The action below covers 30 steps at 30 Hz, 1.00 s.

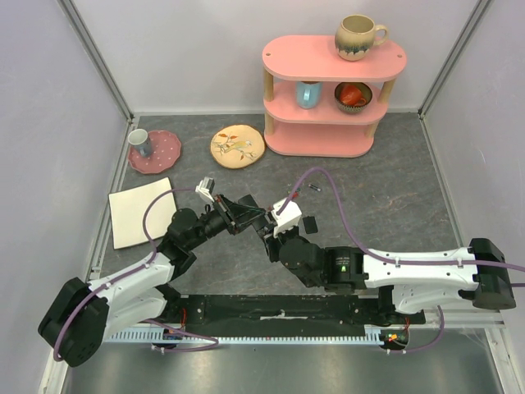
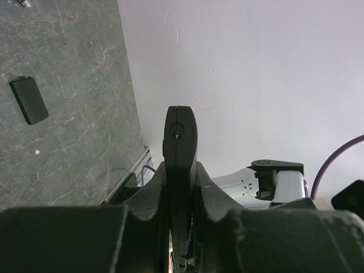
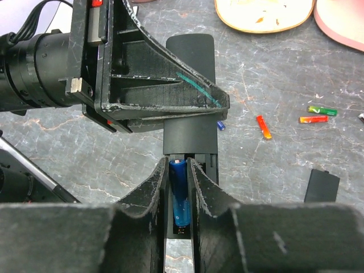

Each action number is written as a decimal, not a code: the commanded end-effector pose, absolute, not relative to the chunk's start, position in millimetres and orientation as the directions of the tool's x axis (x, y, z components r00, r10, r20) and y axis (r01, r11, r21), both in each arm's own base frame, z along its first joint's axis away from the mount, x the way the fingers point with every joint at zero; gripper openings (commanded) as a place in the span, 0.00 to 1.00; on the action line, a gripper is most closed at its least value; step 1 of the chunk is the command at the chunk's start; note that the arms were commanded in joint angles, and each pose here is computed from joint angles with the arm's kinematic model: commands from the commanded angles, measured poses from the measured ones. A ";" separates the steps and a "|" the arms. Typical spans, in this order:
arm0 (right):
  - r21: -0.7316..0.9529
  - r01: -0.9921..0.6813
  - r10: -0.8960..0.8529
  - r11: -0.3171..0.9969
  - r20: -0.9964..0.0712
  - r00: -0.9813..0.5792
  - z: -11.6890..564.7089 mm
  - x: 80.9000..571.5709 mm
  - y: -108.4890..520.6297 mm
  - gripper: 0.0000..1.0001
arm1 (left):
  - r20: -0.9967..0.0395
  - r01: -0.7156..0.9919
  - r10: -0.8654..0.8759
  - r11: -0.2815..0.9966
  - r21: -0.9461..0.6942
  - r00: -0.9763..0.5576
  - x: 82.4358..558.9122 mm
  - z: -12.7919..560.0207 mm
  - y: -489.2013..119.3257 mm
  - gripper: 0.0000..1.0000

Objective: Load the batteries into the remote control
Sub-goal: Load the battery into the remote control.

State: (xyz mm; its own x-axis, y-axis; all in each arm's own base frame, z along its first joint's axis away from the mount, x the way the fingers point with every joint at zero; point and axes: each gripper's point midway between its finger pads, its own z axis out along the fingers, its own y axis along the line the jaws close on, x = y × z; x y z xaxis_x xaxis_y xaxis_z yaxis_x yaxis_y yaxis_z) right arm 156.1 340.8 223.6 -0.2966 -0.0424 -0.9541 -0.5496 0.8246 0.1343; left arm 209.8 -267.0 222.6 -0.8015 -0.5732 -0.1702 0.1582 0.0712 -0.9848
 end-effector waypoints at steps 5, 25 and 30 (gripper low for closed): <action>0.171 -0.551 -0.032 0.817 -0.940 -0.340 226.3 149.2 344.7 0.29 | -0.226 0.283 -0.604 0.001 -0.959 -0.764 210.1 265.3 -263.5 0.02; 0.180 -0.506 0.029 0.843 -0.956 -0.291 272.2 160.2 343.5 0.56 | -0.229 0.275 -0.601 0.016 -0.961 -0.766 210.0 255.5 -263.3 0.02; 0.215 -0.516 0.074 0.829 -0.957 -0.280 298.5 159.1 335.4 0.61 | -0.234 0.278 -0.606 0.023 -0.960 -0.760 210.3 253.6 -262.1 0.02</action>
State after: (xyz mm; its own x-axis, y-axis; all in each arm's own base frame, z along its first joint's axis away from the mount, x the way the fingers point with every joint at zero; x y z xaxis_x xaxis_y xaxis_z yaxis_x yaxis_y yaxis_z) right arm 157.3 344.0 252.8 -0.3110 -0.0203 -0.9502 -0.5261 0.8363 0.1543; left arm 211.4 -264.5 233.7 -0.7831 -0.5931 -0.1871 0.1953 0.0512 -0.9794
